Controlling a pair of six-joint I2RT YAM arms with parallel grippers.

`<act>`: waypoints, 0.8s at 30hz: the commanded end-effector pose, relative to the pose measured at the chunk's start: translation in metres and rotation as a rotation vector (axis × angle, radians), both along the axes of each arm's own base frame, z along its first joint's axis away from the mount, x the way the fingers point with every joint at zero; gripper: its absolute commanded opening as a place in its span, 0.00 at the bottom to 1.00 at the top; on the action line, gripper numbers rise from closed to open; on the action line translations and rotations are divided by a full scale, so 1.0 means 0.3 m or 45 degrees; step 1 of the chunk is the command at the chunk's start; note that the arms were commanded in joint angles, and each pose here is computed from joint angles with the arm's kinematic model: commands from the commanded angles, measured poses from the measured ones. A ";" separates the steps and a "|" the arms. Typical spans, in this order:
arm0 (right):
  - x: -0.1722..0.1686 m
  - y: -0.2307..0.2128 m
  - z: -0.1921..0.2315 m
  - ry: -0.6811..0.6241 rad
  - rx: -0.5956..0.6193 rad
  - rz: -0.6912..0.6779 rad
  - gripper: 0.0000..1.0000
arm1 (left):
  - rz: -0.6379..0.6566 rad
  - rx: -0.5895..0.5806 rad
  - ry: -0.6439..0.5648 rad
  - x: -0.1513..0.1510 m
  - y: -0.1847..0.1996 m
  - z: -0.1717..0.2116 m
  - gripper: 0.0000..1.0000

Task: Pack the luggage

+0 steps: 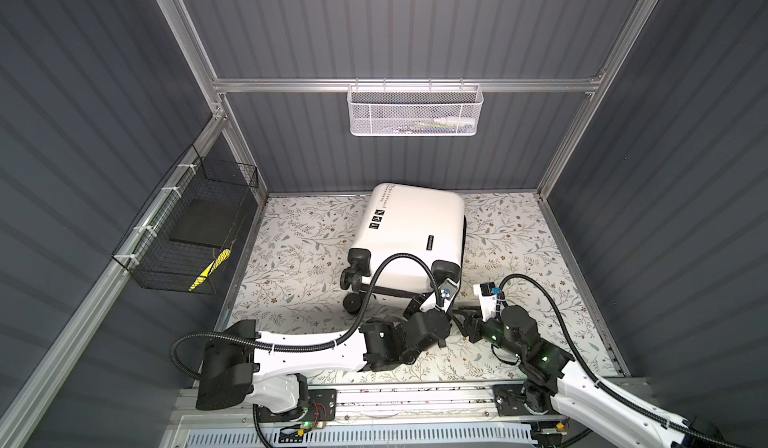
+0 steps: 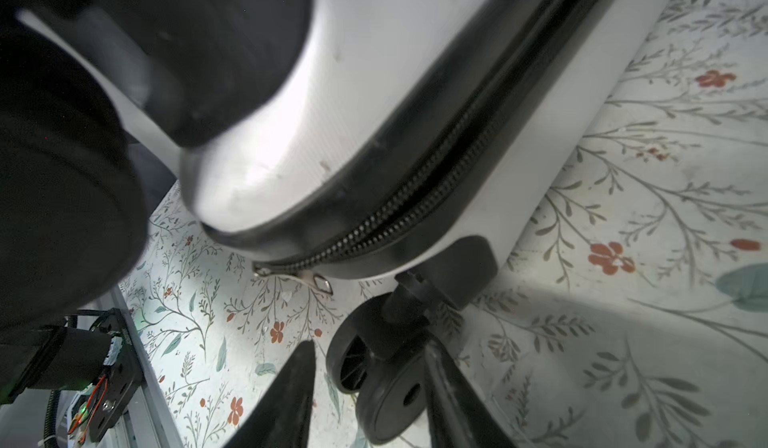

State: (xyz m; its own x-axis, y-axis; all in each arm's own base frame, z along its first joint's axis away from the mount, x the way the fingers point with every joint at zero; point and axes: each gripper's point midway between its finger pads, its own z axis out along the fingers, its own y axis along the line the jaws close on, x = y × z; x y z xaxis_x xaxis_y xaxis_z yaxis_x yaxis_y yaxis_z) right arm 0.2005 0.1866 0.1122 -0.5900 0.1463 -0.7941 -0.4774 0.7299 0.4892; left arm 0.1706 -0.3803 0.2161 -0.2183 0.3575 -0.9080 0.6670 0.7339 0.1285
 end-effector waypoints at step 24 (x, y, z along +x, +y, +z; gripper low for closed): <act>0.020 0.109 0.056 -0.122 0.073 0.051 0.55 | -0.152 -0.346 -0.012 -0.054 -0.128 0.316 0.00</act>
State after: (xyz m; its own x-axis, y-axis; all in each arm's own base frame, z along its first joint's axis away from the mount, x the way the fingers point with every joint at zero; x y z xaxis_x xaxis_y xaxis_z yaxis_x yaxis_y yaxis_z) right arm 0.1972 0.2160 0.1085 -0.5635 0.1116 -0.8186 -0.5545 0.6835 0.4748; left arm 0.1684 -0.3855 0.2181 -0.2369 0.3971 -0.8867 0.6866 0.7141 0.1364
